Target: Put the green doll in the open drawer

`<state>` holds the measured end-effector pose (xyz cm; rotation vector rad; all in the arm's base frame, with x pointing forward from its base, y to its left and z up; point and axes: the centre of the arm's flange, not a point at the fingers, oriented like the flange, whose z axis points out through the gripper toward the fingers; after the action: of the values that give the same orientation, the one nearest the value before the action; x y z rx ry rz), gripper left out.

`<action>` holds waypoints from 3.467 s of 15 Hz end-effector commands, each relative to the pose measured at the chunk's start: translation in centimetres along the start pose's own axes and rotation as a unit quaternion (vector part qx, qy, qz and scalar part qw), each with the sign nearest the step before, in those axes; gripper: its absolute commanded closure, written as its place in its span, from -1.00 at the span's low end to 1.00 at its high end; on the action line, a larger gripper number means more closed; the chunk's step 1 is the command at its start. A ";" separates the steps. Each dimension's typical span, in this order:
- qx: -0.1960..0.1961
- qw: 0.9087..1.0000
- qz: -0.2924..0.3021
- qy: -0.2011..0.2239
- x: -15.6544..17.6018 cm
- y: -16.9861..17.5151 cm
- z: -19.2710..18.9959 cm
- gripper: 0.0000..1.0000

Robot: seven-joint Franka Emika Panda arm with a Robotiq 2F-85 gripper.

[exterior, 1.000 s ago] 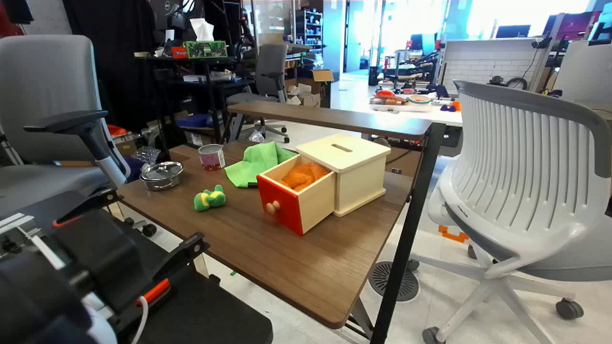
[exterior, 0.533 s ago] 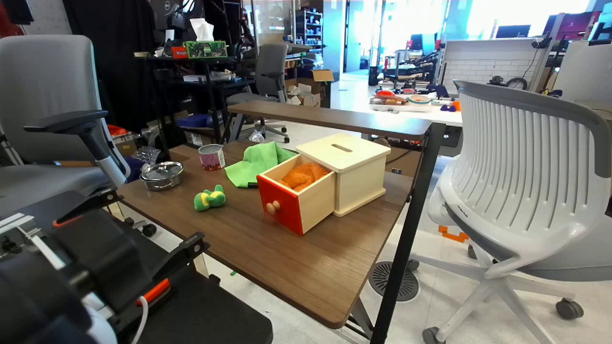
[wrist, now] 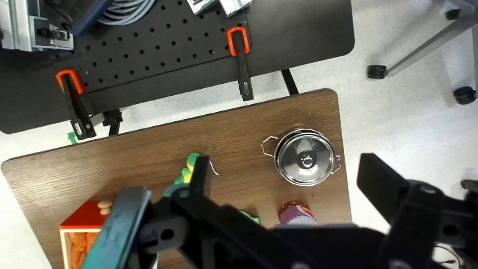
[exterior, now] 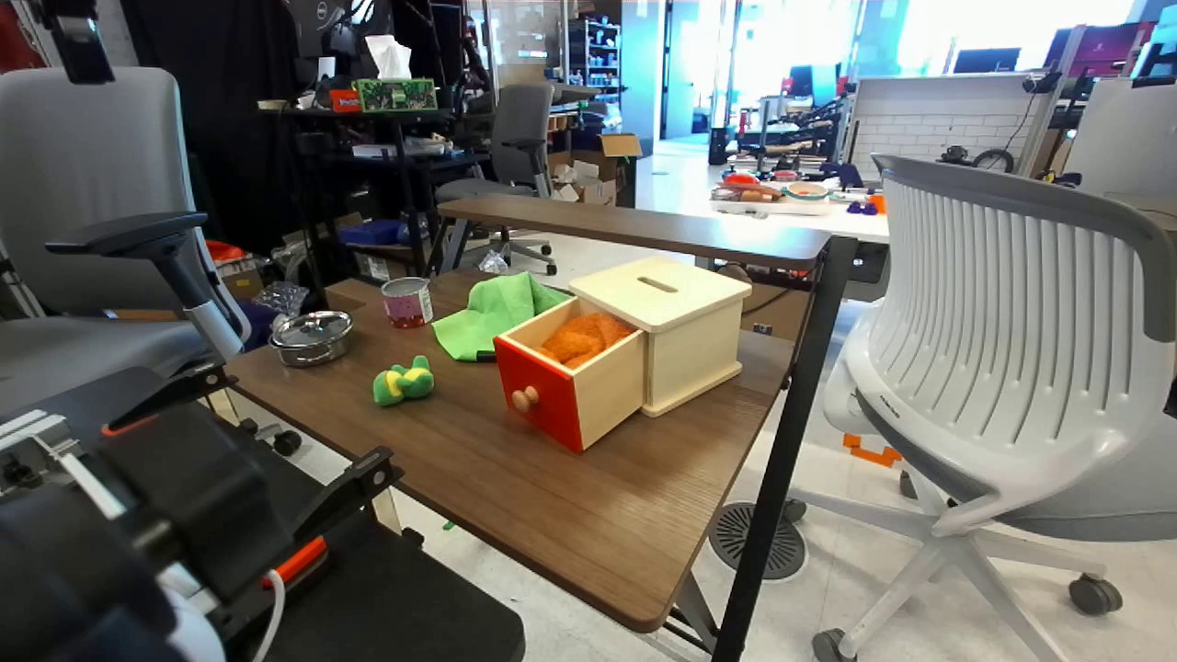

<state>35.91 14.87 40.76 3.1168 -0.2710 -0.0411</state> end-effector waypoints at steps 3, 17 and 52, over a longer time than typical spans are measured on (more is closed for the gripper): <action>-0.024 0.999 0.020 0.011 2.7 2.2 2.5 -1.00; -0.041 0.997 0.067 -0.010 5.3 9.4 11.5 -1.00; 0.008 0.987 0.156 0.031 14.9 8.8 28.6 -1.00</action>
<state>46.77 3.28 13.43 3.0581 -0.7264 0.0369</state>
